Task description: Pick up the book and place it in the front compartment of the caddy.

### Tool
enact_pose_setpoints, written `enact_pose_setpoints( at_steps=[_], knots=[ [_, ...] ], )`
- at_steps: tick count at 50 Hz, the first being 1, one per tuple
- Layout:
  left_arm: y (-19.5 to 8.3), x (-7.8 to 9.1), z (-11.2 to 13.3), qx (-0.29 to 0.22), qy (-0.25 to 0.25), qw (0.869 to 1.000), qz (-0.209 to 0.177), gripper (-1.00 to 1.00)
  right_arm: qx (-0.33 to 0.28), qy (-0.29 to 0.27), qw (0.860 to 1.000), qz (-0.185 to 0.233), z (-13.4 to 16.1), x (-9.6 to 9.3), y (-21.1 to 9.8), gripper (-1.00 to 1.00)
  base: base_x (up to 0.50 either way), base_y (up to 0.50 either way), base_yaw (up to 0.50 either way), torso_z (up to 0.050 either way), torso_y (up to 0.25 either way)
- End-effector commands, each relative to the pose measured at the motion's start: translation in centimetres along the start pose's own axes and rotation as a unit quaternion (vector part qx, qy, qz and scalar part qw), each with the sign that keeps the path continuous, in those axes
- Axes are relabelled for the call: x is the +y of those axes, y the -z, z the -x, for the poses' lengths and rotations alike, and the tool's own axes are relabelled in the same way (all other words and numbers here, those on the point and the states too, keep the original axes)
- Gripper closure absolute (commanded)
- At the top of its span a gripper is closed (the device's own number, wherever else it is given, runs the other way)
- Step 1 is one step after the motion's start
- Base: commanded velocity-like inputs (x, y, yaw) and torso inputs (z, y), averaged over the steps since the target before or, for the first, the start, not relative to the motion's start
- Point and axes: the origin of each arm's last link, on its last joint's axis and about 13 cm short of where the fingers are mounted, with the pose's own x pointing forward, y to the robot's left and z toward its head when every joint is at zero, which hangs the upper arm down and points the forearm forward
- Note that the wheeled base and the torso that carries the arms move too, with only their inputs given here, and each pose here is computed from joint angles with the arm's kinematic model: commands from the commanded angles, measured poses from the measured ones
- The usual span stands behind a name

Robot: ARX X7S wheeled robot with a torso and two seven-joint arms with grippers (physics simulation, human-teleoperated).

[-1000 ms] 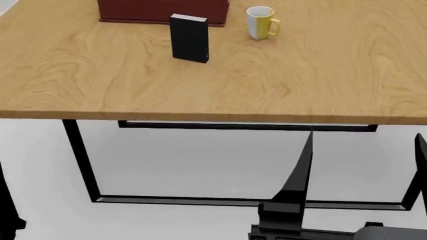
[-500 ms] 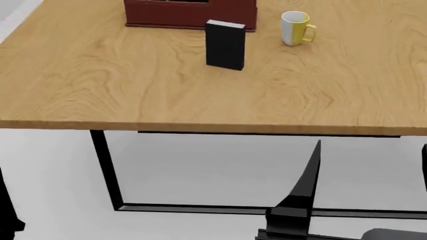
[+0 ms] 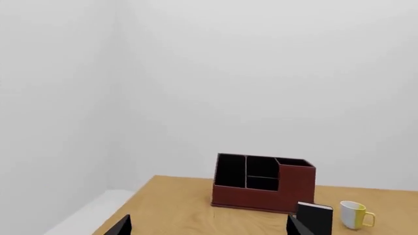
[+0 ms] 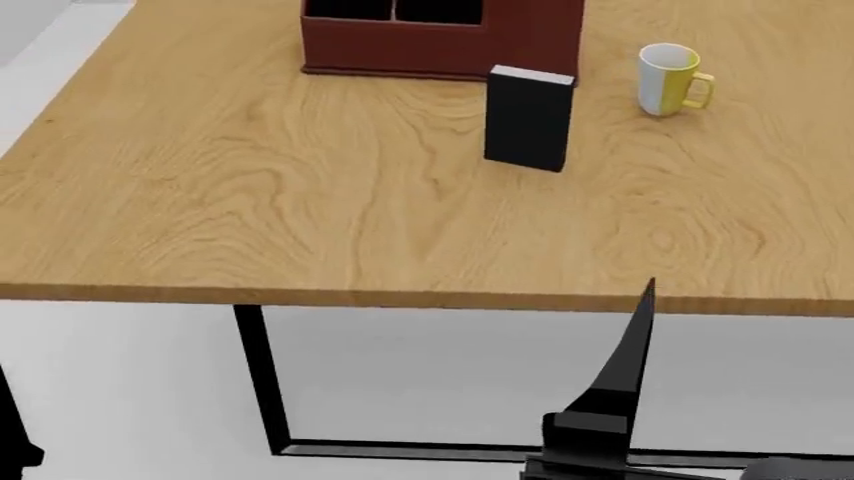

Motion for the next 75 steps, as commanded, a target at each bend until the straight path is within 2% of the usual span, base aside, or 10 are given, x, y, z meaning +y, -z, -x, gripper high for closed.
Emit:
enact_pose_setpoints(
  at_steps=[1, 23, 75],
  knots=[
    [-0.02, 0.03, 0.01, 0.000, 0.001, 1.000, 0.000, -1.00, -0.001, 0.002, 1.000, 0.000, -0.06, -0.07, -0.21, -1.00, 0.28, 0.34, 0.00, 0.000, 0.000],
    [-0.10, 0.02, -0.17, -0.001, 0.004, 1.000, 0.000, -1.00, -0.002, 0.005, 1.000, -0.005, -0.30, -0.12, -0.23, -1.00, 0.28, 0.27, 0.00, 0.000, 0.001],
    [-0.13, 0.16, 0.07, -0.003, 0.000, 1.000, 0.000, -1.00, -0.001, 0.008, 1.000, -0.006, -0.10, -0.17, -0.18, -1.00, 0.37, 0.00, 0.00, 0.000, 0.001]
  ],
)
